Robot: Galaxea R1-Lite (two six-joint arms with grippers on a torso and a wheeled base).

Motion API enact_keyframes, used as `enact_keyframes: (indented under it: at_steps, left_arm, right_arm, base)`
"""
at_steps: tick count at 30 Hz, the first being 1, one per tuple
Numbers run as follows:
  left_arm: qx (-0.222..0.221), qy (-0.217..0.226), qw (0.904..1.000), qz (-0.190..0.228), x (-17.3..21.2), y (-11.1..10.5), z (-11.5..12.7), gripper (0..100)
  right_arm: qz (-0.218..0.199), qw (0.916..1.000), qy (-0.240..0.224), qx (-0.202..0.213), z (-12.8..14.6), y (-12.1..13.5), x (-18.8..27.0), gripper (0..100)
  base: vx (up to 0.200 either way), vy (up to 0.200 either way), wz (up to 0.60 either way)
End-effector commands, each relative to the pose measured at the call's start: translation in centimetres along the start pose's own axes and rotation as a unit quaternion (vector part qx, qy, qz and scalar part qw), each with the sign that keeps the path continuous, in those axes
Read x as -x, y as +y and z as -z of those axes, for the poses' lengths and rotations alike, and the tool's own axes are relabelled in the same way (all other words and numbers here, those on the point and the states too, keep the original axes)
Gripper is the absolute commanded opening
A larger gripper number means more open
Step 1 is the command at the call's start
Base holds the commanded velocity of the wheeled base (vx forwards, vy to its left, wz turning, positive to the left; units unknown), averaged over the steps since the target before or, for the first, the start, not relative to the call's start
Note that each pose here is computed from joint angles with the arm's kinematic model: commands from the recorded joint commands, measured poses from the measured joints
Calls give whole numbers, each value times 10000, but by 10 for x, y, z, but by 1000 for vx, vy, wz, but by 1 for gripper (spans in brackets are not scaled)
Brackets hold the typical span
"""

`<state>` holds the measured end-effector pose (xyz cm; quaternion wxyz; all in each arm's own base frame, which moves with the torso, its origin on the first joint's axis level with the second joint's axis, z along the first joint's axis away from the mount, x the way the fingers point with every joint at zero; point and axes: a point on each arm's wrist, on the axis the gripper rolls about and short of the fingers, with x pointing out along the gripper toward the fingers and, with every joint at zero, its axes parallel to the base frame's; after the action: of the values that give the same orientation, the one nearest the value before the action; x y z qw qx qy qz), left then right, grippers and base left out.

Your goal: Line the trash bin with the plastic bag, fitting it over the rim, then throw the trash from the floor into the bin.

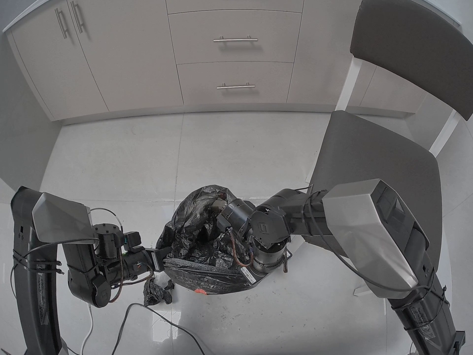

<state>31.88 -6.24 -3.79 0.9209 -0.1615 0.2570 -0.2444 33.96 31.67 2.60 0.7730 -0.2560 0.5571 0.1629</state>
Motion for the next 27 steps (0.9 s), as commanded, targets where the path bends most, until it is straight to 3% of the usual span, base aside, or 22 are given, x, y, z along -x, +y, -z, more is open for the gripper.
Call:
enact_keyframes:
  at_steps: [1, 8, 25, 26, 27]
  left_arm:
    - [38, 191, 9998, -8, -4, 0, 12, 0]
    - [65, 290, 9996, -17, 1, -3, 16, 0]
    - [22, 196, 9987, -473, 5, -4, 20, 0]
    - [21, 193, 9987, -480, 5, -4, 20, 0]
    - [21, 189, 9986, -495, 6, -4, 20, 0]
  right_arm:
    - [9, 10000, 47, 11, 1, 2, -4, 0]
    - [23, 9999, 111, 51, 2, 3, -7, 0]
    - [47, 9996, 293, 29, 7, 8, -25, 0]
    - [53, 9995, 318, 20, 7, 7, -28, 100]
    - [57, 9994, 335, 25, 7, 7, -29, 100]
  base:
    - [0, 0, 0]
    - [0, 0, 0]
    - [0, 0, 0]
    - [0, 0, 0]
    - [0, 0, 0]
